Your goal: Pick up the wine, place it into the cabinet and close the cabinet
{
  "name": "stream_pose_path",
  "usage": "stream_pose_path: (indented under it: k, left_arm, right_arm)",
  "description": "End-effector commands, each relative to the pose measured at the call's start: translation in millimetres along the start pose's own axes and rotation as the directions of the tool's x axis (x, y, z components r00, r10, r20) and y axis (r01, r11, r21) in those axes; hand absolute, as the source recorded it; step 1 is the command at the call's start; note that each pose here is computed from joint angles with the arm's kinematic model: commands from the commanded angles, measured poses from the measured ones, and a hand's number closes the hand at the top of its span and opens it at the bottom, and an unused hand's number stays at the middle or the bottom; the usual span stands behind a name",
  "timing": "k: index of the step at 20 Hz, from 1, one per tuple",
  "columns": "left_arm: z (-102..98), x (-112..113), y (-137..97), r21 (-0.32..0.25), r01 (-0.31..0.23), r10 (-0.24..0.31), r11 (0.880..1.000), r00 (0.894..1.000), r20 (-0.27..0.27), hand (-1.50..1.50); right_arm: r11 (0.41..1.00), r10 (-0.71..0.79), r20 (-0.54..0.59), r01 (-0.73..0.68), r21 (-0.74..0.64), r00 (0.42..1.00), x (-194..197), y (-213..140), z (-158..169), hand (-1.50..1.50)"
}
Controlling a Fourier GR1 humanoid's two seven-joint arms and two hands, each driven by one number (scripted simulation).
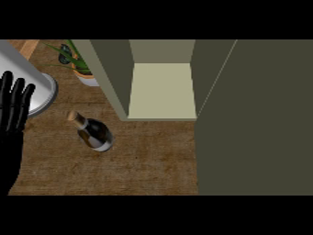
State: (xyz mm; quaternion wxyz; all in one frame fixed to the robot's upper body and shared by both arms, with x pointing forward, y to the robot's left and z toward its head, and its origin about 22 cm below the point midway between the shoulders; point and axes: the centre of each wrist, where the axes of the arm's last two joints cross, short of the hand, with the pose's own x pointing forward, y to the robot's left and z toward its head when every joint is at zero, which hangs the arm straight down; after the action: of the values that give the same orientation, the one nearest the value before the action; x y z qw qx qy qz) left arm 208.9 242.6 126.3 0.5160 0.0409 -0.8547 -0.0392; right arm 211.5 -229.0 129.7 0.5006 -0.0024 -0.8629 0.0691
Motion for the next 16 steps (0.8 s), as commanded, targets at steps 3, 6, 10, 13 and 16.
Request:
stream_pose_path:
  k: [3,6,10,13,16]
  left_arm:
    - [1,-4,9,-0.015,-0.092,0.093,0.996,0.995,0.046,-1.50]
    - [-24,-16,-1,-0.025,-0.183,0.184,0.983,0.979,0.083,-1.50]
    - [0,-16,-10,0.067,-0.442,0.447,0.894,0.877,-0.176,-1.50]
    - [4,12,-3,0.056,-0.455,0.456,0.889,0.866,-0.206,-1.50]
    - [-2,38,6,0.071,-0.471,0.475,0.879,0.860,-0.188,-1.50]
  right_arm:
    - [1.000,-0.003,0.045,0.002,0.026,0.999,14,-3,17,-1.50]
    - [1.000,0.002,0.038,-0.003,0.028,0.999,19,-22,37,-1.50]
    - [0.938,-0.234,-0.162,0.266,0.221,0.959,25,15,42,-1.50]
    - [0.940,-0.199,-0.173,0.237,0.246,0.965,54,-12,47,-1.50]
    - [0.938,-0.240,-0.180,0.275,0.210,0.954,73,5,60,-1.50]
